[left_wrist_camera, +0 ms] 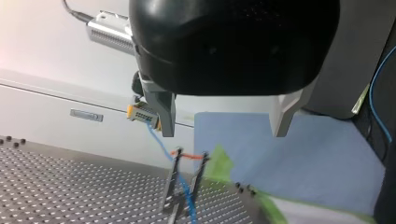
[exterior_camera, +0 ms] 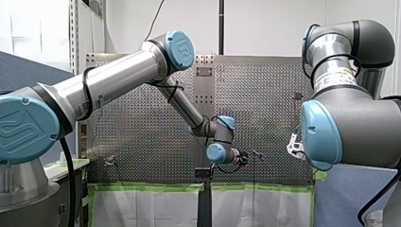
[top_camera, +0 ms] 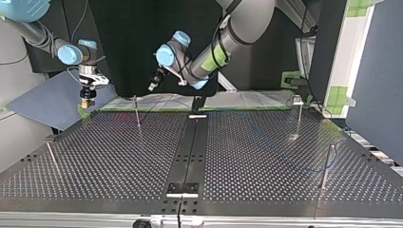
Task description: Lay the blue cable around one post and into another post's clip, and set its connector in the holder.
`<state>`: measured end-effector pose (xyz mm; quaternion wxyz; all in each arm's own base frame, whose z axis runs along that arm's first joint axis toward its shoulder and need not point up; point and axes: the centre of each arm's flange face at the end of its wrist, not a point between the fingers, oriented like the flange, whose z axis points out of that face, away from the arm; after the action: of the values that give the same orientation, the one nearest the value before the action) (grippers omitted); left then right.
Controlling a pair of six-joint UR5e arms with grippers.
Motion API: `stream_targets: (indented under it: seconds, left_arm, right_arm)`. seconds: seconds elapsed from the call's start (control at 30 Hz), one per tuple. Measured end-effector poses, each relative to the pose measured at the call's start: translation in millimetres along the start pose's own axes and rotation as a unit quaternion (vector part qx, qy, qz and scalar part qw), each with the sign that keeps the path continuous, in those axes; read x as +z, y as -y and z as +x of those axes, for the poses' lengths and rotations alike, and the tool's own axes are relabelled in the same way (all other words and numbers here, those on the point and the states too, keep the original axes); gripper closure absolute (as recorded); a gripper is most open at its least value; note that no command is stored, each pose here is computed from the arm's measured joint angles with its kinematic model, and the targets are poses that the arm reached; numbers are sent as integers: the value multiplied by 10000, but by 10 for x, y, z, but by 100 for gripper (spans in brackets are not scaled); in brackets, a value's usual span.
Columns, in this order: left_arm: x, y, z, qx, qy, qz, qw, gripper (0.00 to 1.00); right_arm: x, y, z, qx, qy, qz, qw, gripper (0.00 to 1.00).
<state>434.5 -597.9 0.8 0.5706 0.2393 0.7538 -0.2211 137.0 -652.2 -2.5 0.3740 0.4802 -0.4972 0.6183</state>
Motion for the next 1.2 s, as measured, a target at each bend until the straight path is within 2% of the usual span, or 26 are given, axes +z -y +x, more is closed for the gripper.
stream_targets:
  seconds: [0.17,0.67,1.0,1.2]
  left_arm:
    - [-65,9,84,-76,-95,-58,9999,0]
    - [-92,13,100,-131,-122,-209,9996,0]
    - [-94,13,101,-138,-127,-229,9996,0]
    - [-88,-31,98,-162,-123,-307,9993,0]
  right_arm:
    - [-1,2,-3,8,10,2,10000,100]
    - [-6,8,-18,13,29,22,10000,100]
    - [-6,17,-29,14,35,30,10000,100]
    - [-2,35,-36,15,40,45,10000,100]
